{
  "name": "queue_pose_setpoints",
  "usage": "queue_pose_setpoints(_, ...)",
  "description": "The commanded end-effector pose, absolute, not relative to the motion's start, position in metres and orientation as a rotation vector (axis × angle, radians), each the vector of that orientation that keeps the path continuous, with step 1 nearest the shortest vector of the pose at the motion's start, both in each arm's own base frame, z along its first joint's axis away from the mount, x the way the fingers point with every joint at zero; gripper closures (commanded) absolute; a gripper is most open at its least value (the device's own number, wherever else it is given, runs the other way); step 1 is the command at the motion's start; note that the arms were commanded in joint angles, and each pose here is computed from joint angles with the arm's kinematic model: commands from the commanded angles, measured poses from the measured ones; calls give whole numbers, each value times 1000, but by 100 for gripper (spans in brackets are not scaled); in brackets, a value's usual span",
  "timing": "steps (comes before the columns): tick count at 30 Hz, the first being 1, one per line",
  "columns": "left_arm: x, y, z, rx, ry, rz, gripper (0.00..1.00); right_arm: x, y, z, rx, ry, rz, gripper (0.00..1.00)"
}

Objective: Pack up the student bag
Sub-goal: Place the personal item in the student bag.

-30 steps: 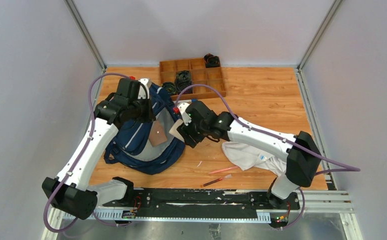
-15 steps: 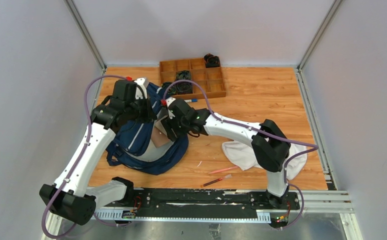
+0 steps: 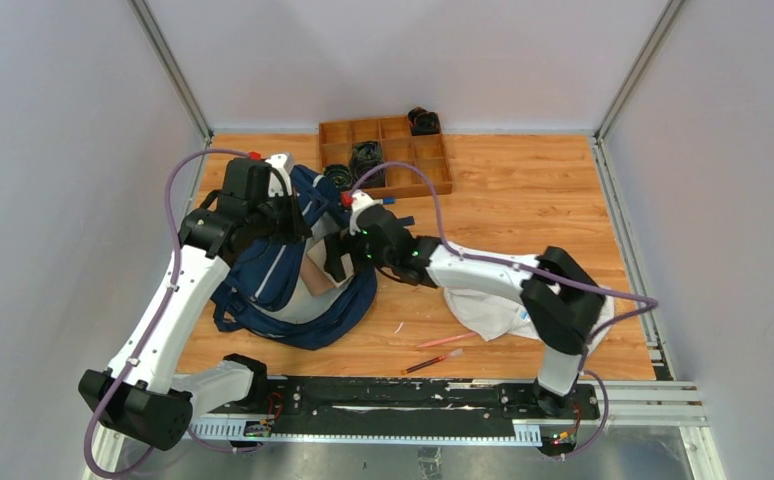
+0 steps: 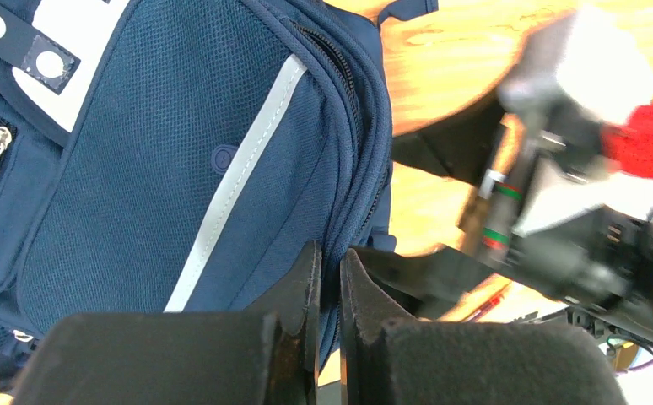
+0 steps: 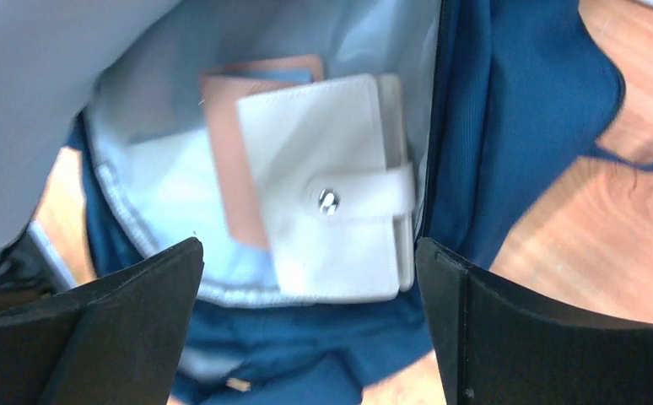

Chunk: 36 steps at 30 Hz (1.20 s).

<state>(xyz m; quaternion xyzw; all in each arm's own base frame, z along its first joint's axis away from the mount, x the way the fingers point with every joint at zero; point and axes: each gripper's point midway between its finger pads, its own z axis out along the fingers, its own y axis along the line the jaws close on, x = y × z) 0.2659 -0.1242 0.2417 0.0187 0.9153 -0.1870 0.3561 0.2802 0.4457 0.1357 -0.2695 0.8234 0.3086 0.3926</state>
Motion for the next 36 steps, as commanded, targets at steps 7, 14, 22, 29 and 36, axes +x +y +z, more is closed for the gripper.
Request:
queue_pose_setpoints(7,274,-140,265,75,2282,-586,100,234,432,185,-459,2022,1137,48)
queue_pose_setpoints(14,271,-138,262,66,2283,-580,100,218,426,132,-451,2213,1131,100)
queue_pose_setpoints(22,269,-137,260,55,2288,-575,100,217,419,104,-458,2305,1043,100)
queue_pose_setpoints(29,270,-135,261,53,2283,-569,100,229,412,85,-435,2348,968,100)
queue_pose_setpoints(36,269,-134,258,55,2288,-559,100,243,410,84,-442,2341,894,100)
